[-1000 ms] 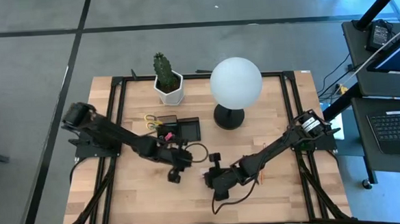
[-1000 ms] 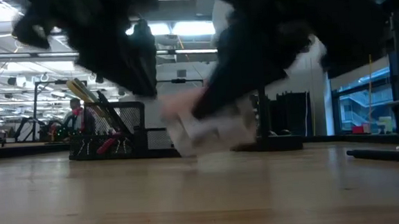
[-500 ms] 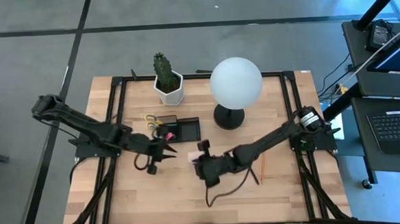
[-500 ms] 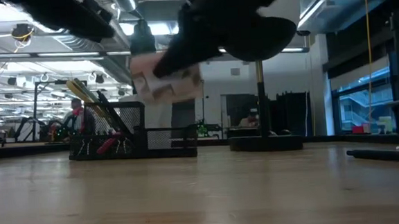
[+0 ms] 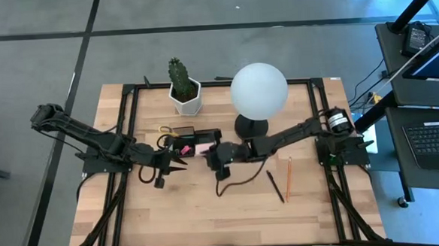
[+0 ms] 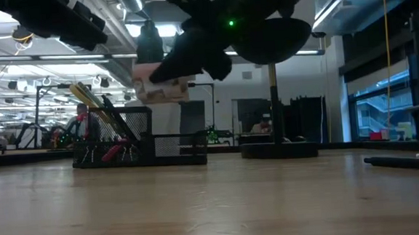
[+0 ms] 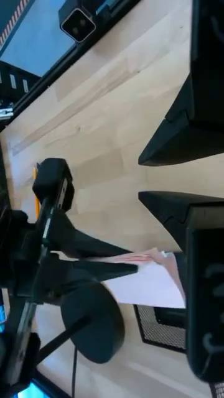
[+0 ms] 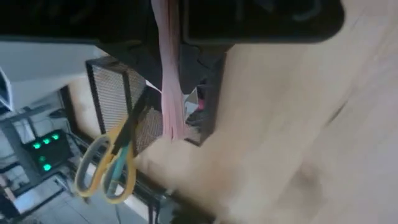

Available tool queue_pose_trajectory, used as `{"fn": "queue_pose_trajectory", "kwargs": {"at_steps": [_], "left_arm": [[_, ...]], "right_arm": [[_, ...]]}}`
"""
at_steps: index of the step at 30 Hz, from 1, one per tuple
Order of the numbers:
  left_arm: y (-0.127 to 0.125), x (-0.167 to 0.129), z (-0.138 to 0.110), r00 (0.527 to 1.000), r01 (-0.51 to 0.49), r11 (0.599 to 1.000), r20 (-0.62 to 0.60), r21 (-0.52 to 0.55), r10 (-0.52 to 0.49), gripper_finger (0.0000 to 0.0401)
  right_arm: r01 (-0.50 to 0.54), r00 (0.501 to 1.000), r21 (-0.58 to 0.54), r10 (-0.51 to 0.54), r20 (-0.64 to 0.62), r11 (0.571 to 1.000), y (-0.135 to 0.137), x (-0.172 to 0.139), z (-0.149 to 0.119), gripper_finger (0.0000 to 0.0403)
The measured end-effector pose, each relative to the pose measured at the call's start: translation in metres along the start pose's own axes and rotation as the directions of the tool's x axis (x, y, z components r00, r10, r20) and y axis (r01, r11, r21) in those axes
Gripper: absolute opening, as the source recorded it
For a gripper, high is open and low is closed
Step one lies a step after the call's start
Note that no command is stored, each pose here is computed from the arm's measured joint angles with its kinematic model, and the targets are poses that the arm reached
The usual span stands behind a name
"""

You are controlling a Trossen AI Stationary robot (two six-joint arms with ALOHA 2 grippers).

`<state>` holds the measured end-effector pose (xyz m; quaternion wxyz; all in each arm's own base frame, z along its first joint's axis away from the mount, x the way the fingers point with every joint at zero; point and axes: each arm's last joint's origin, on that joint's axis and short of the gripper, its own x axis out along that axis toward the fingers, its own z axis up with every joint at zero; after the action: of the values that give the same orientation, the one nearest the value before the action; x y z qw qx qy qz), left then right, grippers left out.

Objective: Pick and place office supplies into organizer
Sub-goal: Put the pink sticky notes into the black desk organizer

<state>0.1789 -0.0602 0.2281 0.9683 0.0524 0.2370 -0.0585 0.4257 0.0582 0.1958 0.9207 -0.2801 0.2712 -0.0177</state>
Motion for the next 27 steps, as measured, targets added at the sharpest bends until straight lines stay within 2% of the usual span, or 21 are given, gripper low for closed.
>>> {"fn": "queue_pose_trajectory", "kwargs": {"at_steps": [4, 10, 16, 27], "left_arm": [[0.0, 0.0, 0.0, 1.0, -0.016, 1.0, -0.002, 0.001, 0.016, 0.0072], [0.001, 0.0, -0.001, 1.0, -0.017, 1.0, -0.014, 0.004, 0.017, 0.0068], [0.001, 0.0, -0.001, 1.0, -0.017, 1.0, -0.015, 0.004, 0.017, 0.007], [0.001, 0.0, -0.002, 1.0, -0.017, 1.0, -0.017, 0.005, 0.017, 0.0068]], "right_arm": [[-0.014, 1.0, 0.032, 0.014, 0.006, 0.999, -0.01, 0.008, -0.024, 0.0014], [0.031, 0.999, 0.075, -0.033, 0.028, 0.997, -0.023, 0.013, -0.05, 0.0014], [-0.035, 0.999, 0.15, 0.029, 0.043, 0.988, -0.034, 0.018, -0.068, 0.0014], [-0.055, 0.996, 0.193, 0.04, 0.078, 0.98, -0.034, 0.026, -0.084, 0.0014]]}}
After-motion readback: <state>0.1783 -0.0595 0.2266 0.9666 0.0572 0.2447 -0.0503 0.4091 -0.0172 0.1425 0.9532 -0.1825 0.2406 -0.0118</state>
